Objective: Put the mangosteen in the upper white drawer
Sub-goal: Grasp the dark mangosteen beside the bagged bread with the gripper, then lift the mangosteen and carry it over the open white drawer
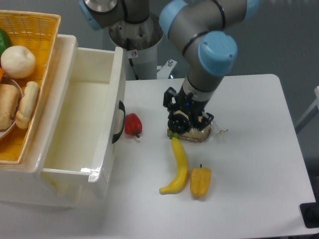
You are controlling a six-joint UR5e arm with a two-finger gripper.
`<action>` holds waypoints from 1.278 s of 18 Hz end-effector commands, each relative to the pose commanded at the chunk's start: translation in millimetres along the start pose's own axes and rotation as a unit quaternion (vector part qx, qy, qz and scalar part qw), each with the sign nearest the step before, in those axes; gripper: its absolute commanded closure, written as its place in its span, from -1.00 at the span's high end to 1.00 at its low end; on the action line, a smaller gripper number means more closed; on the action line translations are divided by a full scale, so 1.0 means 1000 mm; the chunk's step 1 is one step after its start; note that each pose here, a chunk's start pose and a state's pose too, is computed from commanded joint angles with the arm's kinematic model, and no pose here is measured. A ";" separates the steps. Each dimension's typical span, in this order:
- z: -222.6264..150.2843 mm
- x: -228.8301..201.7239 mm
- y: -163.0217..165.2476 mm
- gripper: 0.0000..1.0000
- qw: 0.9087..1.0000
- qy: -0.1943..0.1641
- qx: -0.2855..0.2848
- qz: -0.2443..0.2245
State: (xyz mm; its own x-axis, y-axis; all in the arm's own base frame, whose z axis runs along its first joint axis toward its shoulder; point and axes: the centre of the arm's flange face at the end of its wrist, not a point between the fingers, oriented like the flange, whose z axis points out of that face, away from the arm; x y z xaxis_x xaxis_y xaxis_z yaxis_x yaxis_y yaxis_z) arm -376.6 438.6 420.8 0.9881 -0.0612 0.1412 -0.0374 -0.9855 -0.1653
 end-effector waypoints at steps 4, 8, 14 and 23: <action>-0.033 0.030 -0.001 -0.36 0.999 0.003 0.037 -0.035; -0.062 0.059 0.000 -0.36 0.995 0.014 0.080 -0.049; -0.101 0.116 -0.001 -0.32 0.992 0.019 0.117 -0.038; -0.077 0.174 -0.032 -0.30 0.994 0.052 0.098 -0.021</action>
State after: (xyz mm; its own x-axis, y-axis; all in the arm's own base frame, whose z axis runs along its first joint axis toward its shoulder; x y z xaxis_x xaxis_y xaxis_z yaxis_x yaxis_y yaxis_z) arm -214.6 447.1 525.6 0.9672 -0.0461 0.2498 0.0438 -0.9383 -0.3430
